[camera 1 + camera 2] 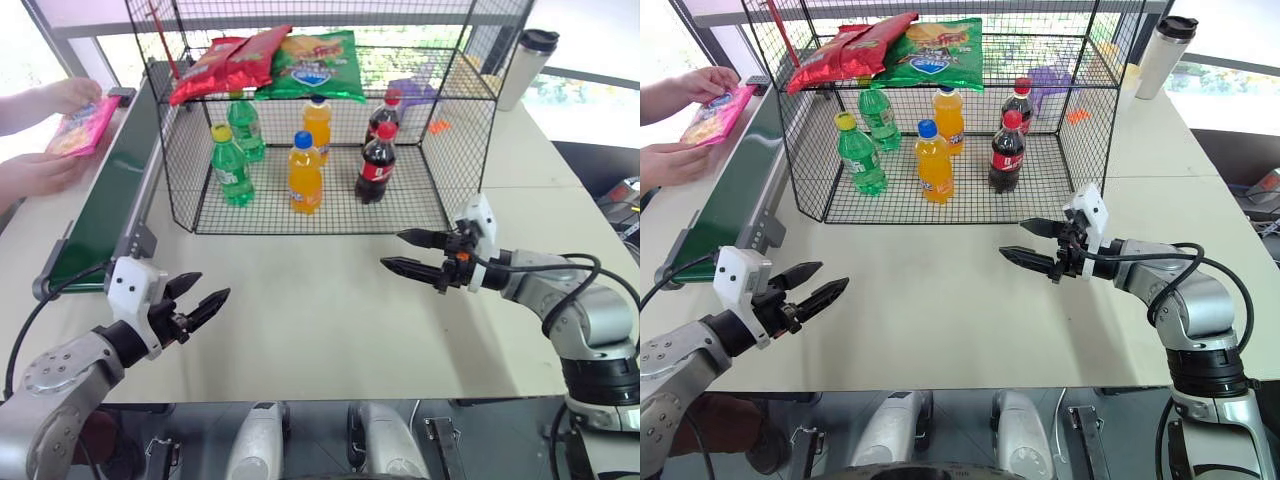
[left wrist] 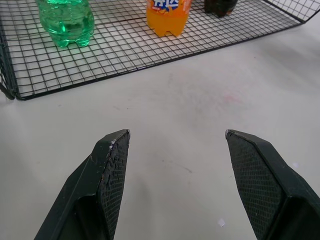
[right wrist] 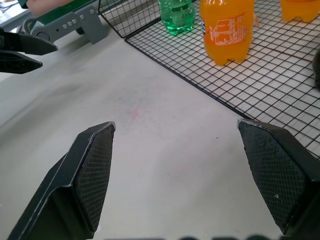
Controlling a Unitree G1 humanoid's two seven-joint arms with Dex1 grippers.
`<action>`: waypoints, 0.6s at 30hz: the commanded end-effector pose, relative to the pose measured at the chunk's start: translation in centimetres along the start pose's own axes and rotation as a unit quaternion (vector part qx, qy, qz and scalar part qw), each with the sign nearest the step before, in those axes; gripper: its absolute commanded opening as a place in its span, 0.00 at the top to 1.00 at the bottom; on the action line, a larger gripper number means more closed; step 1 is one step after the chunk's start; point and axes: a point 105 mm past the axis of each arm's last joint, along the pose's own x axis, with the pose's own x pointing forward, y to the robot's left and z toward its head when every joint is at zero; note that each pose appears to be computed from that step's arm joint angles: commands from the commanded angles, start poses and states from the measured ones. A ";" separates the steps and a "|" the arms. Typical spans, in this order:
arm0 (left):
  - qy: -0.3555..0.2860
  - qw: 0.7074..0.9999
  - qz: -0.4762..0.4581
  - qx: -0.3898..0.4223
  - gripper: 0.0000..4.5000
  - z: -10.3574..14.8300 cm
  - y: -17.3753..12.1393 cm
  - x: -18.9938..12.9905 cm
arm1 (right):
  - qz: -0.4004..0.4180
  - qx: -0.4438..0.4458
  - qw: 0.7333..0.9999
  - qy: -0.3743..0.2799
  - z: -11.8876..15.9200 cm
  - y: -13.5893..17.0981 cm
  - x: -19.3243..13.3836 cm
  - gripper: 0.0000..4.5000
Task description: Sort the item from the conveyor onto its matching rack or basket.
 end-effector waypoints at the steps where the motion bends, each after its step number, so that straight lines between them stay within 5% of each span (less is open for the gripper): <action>1: 0.002 1.000 -0.019 0.020 0.29 0.3 -0.7 -0.1 | 0.003 -0.016 1.000 -0.008 0.7 0.0 -0.1 0.10; 18: -0.025 1.000 -0.007 -0.004 0.29 0.9 -0.5 0.1 | 0.005 -0.019 1.000 -0.009 0.6 -0.1 0.2 0.10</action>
